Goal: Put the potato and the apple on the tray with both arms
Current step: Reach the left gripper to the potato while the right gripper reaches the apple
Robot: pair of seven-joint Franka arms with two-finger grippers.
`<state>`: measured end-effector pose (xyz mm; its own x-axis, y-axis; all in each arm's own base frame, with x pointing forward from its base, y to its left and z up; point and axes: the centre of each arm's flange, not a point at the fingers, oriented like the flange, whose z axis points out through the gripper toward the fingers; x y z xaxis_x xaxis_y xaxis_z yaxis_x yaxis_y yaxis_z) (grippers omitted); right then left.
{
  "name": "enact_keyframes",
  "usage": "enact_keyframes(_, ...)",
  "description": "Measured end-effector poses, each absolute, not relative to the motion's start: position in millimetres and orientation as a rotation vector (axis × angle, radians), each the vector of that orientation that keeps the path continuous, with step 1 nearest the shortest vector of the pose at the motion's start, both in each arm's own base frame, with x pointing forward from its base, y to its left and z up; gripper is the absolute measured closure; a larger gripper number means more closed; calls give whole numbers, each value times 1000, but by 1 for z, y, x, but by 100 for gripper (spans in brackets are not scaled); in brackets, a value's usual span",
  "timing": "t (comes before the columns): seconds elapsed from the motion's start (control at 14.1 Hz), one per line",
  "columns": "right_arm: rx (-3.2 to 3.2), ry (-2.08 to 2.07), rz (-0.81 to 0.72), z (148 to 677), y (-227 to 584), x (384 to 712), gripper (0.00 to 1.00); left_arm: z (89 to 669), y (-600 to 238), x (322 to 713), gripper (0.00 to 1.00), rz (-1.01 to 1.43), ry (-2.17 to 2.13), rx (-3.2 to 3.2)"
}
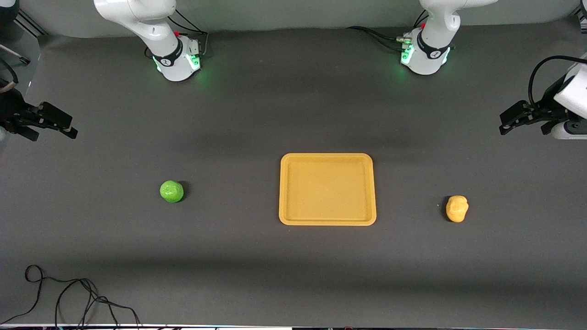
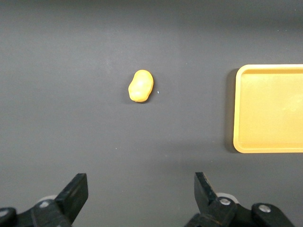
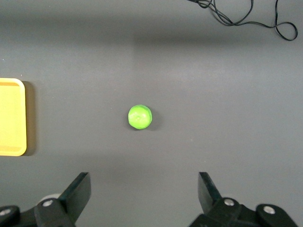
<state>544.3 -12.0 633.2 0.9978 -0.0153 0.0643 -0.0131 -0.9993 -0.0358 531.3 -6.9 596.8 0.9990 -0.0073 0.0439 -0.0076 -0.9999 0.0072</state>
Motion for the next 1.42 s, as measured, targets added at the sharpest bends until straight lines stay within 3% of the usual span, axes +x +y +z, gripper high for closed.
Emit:
enact_keyframes(0.85,-3107,38,-56,618,-15,550,0,577,-9,546,0,61,-21,3133)
enact_keyframes(1.2,-3107,38,-11,606,-14,552,0,476,-3,600,0,7,-29,3142)
enact_keyframes(1.42,-3108,38,50,557,-13,560,0,396,0,627,0,-41,-36,3143)
